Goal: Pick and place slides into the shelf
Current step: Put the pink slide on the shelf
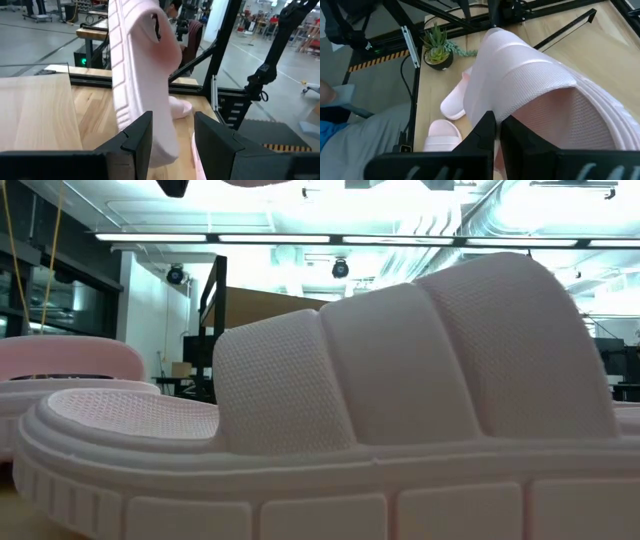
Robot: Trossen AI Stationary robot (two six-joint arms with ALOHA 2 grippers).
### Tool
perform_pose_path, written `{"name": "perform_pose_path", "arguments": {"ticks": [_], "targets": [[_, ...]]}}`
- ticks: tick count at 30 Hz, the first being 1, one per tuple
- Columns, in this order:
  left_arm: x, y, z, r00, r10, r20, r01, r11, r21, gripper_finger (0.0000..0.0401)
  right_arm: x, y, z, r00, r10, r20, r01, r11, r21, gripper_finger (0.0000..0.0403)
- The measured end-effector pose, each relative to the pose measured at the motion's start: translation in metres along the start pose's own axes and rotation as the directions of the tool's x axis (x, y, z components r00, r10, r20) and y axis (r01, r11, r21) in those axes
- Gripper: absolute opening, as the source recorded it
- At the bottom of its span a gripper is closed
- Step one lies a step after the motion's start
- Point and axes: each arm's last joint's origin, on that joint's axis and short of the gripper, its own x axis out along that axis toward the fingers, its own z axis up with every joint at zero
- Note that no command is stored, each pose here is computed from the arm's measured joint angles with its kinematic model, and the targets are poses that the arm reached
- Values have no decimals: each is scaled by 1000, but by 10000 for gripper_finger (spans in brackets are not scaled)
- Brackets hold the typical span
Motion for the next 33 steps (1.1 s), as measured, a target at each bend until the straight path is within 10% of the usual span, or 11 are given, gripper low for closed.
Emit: {"name": "perform_pose_path", "arguments": {"ticks": [25,33], "targets": [[0,1,-1,999,37,-10,-38,989,-145,130,0,8,2,999,31,38,-29,997,-72,0],[0,2,-2,999,38,-15,-40,990,-136,195,0,7,3,998,27,51,-23,997,-78,0]]}}
